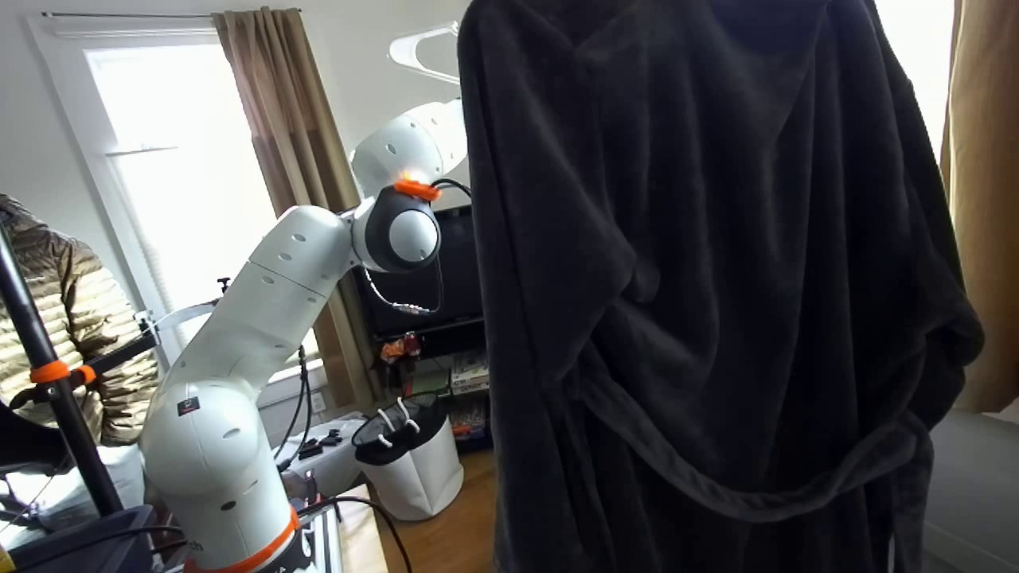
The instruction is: Put the water bottle inside the pocket of the robe
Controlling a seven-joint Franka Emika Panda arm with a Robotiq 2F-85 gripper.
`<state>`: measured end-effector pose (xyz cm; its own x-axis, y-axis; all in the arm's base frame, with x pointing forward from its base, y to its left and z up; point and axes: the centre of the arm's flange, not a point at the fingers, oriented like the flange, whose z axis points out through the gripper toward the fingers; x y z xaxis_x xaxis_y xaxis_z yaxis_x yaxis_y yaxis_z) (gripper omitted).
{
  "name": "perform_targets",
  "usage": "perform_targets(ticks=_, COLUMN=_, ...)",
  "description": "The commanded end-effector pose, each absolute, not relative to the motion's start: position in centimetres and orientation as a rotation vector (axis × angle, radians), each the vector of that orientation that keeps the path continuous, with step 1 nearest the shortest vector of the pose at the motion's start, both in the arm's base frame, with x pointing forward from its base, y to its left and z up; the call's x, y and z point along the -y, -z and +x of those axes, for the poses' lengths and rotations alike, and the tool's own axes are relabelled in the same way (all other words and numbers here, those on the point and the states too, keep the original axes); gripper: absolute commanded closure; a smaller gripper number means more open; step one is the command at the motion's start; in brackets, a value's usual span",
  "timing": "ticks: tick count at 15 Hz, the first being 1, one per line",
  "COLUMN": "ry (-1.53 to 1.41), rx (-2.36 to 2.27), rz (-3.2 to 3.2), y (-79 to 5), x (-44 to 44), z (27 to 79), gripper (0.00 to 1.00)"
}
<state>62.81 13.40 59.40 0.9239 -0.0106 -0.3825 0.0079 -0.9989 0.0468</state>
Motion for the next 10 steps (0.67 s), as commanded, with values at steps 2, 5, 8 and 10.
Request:
perform_targets(ticks=2, ry=0.771, rx=-0.013, rz=2.978, y=-53.4, x=-11.5, z=56.8, gripper=0.92)
perform_targets(ticks=5, ry=0.771, rx=-0.003, rz=2.975, y=-55.3, x=-13.1, z=63.5, gripper=0.69)
perform_targets(ticks=8, ry=0.779, rx=-0.022, rz=2.917, y=-55.4, x=-13.0, z=62.8, gripper=0.92)
perform_targets(ticks=10, ry=0.789, rx=-0.086, rz=2.908, y=-54.3, x=-11.4, z=60.6, gripper=0.92)
